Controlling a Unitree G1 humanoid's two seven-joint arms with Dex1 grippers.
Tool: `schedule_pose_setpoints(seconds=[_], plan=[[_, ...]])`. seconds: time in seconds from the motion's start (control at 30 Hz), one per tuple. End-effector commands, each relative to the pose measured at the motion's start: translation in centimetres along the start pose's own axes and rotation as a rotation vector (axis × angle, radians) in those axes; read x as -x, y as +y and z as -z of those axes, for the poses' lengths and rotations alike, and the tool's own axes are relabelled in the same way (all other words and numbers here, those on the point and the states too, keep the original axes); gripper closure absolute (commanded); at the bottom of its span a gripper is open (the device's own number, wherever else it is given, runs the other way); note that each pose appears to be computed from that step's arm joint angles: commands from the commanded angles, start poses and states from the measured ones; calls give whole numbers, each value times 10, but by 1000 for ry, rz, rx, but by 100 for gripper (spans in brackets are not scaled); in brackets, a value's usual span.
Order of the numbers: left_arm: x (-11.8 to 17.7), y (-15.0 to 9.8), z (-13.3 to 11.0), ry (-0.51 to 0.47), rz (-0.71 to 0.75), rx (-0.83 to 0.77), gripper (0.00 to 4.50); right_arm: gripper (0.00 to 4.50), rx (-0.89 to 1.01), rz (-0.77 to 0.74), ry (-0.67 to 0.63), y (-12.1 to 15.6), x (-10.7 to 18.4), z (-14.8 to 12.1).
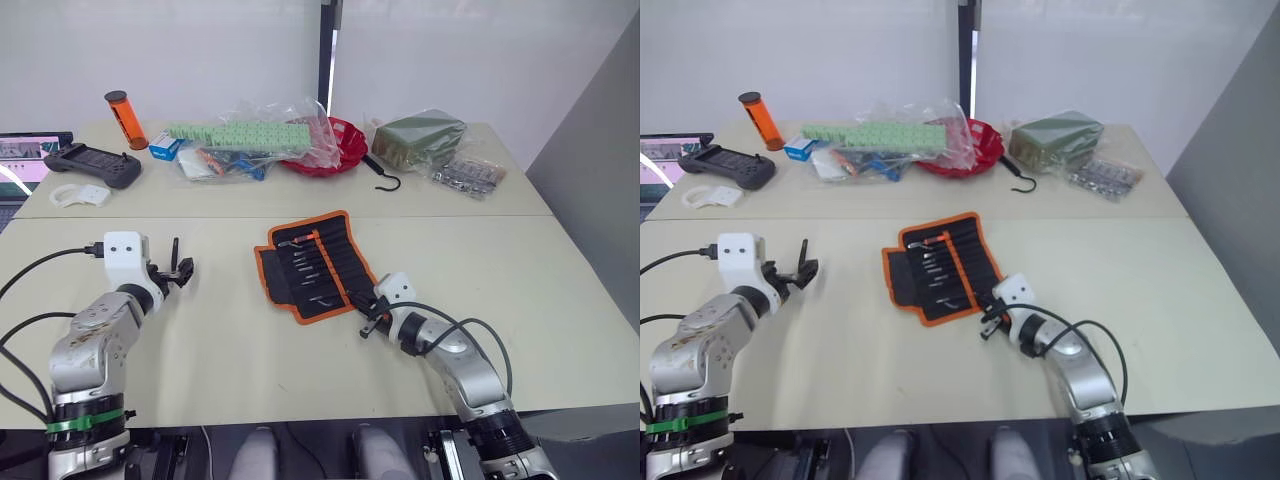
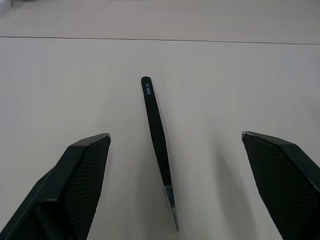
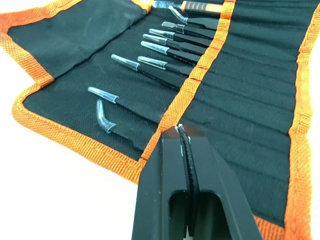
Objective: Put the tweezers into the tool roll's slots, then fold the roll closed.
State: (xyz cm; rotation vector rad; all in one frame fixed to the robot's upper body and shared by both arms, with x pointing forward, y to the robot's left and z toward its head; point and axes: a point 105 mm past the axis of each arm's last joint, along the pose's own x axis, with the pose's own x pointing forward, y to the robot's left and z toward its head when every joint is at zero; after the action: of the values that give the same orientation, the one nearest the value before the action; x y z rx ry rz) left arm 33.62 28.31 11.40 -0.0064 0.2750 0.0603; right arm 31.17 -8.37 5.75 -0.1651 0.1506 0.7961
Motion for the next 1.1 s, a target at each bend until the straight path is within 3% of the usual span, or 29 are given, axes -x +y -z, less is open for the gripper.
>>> schedule_pose_setpoints(seconds=[0.03,0.07,0.17,0.33,0.53,0.77,1.03,1.1], plan=[[-5,-5,-3,-16,-19,-2,3,450,-51,-9,137,9,4,34],[-6,-8,-1,-7,-20,4,3,450,-52,-7,138,9,5,33],[-6,-10,4,6,-52,7,80,450,-50,-3,139,7,6,32],[2,-16,22,44,-68,15,247,450,-45,16,143,0,8,30],[-9,-4,16,-1,-120,10,448,450,-26,3,155,-1,6,30],[-15,-1,8,-49,-128,20,448,450,-23,1,158,-2,7,29],[-11,4,16,-13,-149,-4,448,450,-24,1,160,-2,6,29],[-9,6,15,-15,-158,2,377,450,-33,2,158,-2,5,30]])
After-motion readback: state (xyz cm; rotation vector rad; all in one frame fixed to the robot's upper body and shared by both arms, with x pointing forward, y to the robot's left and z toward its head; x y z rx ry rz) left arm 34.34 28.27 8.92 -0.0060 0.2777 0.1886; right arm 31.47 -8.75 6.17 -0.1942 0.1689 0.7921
